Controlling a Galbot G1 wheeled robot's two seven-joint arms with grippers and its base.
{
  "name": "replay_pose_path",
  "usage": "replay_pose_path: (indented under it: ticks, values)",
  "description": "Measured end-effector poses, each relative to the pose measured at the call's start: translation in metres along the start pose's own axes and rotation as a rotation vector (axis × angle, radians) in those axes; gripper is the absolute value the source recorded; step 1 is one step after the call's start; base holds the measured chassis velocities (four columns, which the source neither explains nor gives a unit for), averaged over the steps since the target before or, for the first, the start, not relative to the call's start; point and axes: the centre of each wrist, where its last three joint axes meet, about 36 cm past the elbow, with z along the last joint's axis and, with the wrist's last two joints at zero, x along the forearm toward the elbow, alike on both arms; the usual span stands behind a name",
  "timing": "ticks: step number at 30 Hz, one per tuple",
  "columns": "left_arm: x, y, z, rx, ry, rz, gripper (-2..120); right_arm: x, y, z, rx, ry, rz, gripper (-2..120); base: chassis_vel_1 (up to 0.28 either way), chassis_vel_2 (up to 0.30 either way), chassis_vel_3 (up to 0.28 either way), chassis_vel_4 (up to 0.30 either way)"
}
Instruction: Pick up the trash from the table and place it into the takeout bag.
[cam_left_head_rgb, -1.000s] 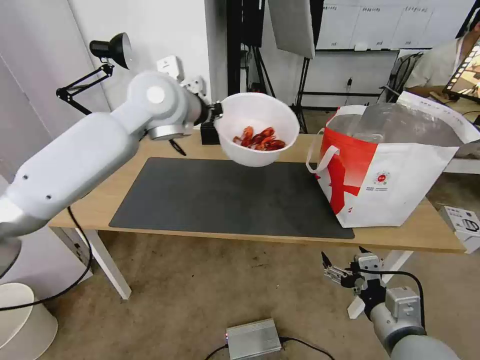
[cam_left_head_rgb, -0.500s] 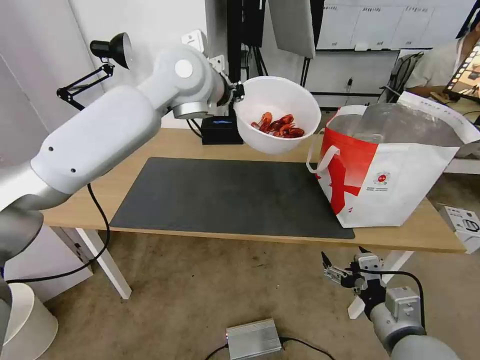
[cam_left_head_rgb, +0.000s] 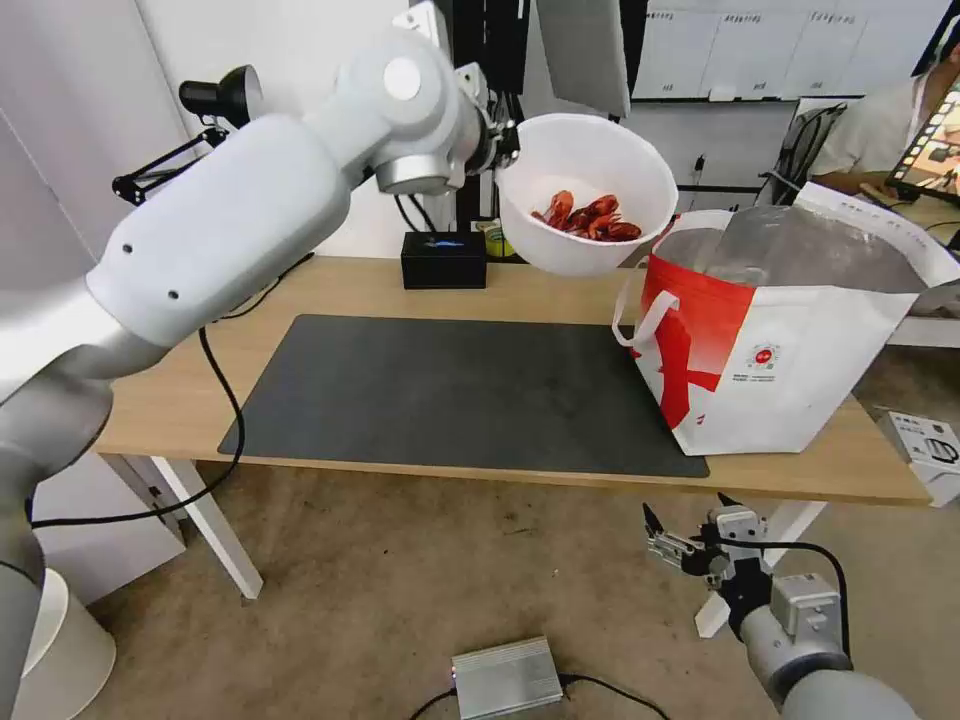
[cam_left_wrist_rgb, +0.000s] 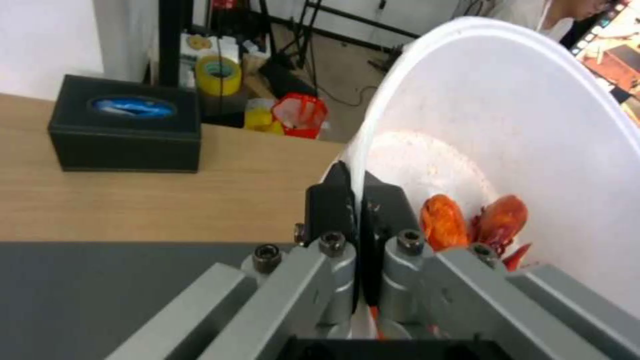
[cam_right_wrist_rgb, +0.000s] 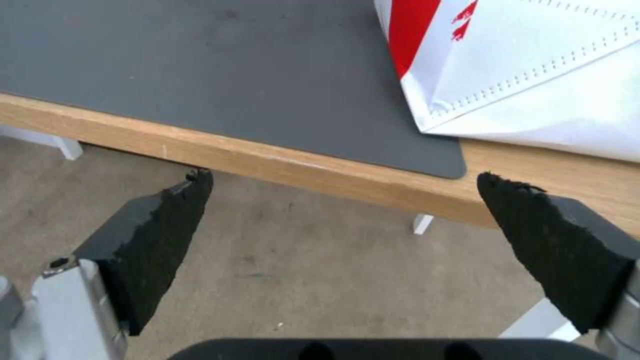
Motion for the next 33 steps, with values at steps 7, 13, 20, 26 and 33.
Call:
replay_pose_path:
  ticks: [7,13,20,26,33]
  values:
    - [-0.007,-0.019,0.0,0.001,0.012,0.021,0,0.0,0.0,0.0,0.0,0.0,0.0,100,0.0,0.0,0.0,0.0]
    - [-0.017,-0.04,-0.003,0.004,0.022,0.036,0,0.0,0.0,0.0,0.0,0.0,0.0,100,0.0,0.0,0.0,0.0]
    - [-0.033,-0.066,-0.001,0.004,0.036,0.045,0,0.0,0.0,0.0,0.0,0.0,0.0,100,0.0,0.0,0.0,0.0]
    - [-0.049,-0.083,0.003,0.006,0.049,0.046,0,0.0,0.0,0.0,0.0,0.0,0.0,100,0.0,0.0,0.0,0.0]
    - [-0.063,-0.099,0.001,0.01,0.052,0.053,0,0.0,0.0,0.0,0.0,0.0,0.0,100,0.0,0.0,0.0,0.0]
